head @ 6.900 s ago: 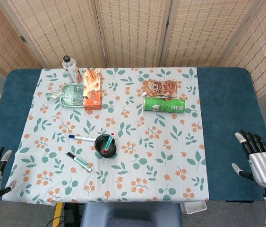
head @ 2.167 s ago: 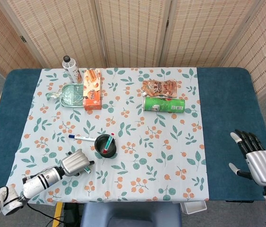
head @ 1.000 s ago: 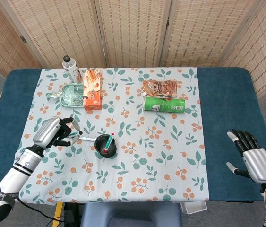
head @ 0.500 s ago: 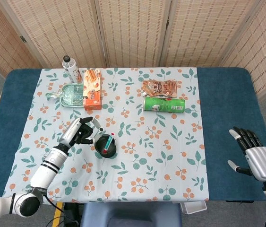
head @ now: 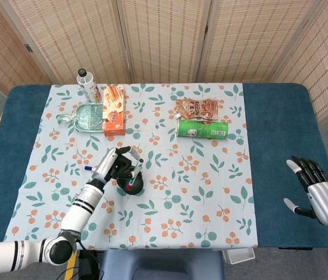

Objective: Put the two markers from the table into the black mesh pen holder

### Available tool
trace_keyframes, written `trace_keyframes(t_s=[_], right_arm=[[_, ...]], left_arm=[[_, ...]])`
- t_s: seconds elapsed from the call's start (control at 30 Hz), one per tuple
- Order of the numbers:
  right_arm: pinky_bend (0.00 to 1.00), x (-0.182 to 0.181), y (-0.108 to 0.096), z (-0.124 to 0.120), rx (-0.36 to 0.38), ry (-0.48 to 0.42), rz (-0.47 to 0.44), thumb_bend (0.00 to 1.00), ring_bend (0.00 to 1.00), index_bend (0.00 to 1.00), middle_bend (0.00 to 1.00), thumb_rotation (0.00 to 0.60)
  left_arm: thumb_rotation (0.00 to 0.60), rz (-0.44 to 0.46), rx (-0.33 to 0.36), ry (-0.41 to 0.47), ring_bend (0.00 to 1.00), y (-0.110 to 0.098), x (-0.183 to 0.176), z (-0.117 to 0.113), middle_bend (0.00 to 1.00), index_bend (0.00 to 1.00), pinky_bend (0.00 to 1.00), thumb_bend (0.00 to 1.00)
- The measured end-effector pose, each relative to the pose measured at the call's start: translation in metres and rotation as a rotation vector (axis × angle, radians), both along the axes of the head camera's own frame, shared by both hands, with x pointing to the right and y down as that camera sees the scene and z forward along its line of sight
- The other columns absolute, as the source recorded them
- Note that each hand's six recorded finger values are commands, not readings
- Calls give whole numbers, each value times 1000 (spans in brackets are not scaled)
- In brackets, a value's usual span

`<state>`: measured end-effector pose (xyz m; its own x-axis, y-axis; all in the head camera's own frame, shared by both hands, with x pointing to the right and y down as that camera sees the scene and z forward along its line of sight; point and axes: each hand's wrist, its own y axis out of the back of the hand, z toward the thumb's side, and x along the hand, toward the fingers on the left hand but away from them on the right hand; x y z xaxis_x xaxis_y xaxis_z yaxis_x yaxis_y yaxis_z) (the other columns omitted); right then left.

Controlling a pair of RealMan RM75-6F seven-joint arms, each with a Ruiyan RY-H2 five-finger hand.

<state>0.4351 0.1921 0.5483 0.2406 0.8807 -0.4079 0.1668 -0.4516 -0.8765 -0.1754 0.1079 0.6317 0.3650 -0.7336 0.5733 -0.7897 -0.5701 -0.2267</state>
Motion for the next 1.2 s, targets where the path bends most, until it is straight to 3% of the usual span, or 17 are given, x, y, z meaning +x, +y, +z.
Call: trace_keyframes(t_s=[0.27,0.43,0.6,0.77,0.9,1.1,1.2], right_arm=[[0,6,4,-13,41,-20,10,246,0,0,0,600],[0,5,5,-12,40,-17,10,246,0,0,0,600],[0,2,6,-10,32,-12,2,245,0,0,0,600],[0,1,6,-8,29,-5,0,246,0,0,0,600],[0,0,6,-5,12,-9,-8,246,0,0,0,600],[0,-3,8,-6,13,-12,-22,246,0,0,0,600],[0,-5,9,-4,4,-6,-28,246,0,0,0,600]], left_arm=[[600,12,8,6,1000,8,0,10,999,588,1000,376],[600,44,6,12,1000,14,-4,15,976,322,1000,266],[600,55,6,-6,1000,15,-17,17,958,217,1000,240],[600,52,1,1,1000,16,-24,17,952,208,1000,231],[600,67,51,-35,1000,12,-38,8,951,233,1000,231],[600,76,126,-165,1000,8,-85,-17,951,268,1000,231],[600,119,139,-278,1000,9,-116,-28,951,269,1000,230]])
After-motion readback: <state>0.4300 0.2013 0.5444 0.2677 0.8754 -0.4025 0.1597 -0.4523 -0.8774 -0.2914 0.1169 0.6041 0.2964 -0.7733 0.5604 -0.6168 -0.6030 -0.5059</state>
